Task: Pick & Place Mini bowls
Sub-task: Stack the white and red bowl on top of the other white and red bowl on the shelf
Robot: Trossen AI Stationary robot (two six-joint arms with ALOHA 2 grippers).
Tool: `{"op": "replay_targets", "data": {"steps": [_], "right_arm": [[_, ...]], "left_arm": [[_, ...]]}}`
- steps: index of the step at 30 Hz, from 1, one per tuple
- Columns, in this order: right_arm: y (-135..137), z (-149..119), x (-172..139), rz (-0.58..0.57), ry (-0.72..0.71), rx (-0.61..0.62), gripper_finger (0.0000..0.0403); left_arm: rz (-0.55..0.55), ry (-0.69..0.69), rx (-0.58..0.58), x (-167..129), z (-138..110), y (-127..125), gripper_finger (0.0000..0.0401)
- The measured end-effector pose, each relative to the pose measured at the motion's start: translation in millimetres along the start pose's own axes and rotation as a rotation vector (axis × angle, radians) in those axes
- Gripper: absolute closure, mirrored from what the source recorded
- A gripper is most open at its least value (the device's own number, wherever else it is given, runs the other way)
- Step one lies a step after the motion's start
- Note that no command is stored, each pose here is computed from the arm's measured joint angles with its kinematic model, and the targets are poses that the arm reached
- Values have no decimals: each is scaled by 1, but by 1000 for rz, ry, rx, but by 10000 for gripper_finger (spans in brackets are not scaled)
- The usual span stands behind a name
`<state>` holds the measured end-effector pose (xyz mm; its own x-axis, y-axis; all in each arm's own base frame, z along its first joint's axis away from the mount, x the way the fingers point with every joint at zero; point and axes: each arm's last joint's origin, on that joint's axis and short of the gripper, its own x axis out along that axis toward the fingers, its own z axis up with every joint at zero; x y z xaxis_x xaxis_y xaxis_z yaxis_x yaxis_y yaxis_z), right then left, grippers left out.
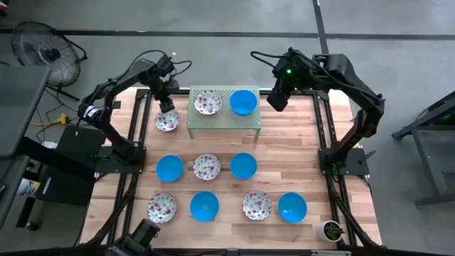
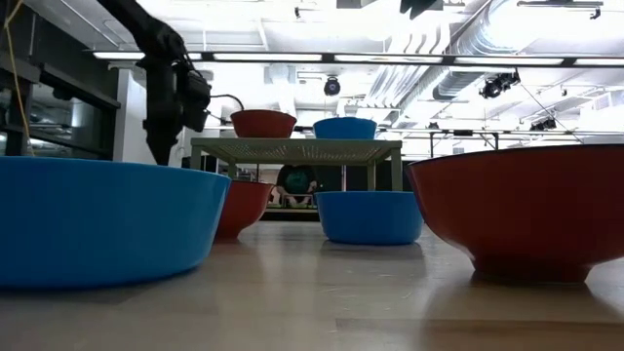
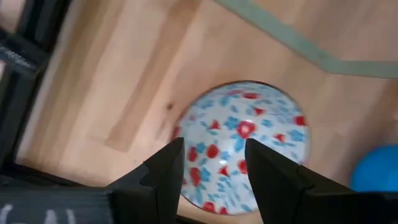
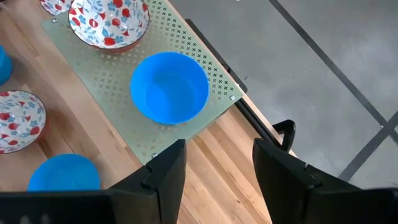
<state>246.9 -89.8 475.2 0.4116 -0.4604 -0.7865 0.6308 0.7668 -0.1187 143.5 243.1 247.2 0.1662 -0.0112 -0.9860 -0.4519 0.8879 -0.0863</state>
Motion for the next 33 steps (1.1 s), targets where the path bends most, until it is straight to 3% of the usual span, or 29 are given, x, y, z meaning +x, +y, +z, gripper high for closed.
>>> {"op": "replay_targets", "data": {"steps": [12, 18, 33], "right_arm": [[0, 0, 0, 13, 3, -63, 230], [1, 0, 0, 36, 7, -80, 229], [1, 0, 0, 37, 8, -79, 230]], "left_arm": [[126, 9, 159, 13, 1, 7, 236], [54, 15, 256, 24, 3, 9, 236], [-45, 122, 318, 62, 9, 19, 236]]}}
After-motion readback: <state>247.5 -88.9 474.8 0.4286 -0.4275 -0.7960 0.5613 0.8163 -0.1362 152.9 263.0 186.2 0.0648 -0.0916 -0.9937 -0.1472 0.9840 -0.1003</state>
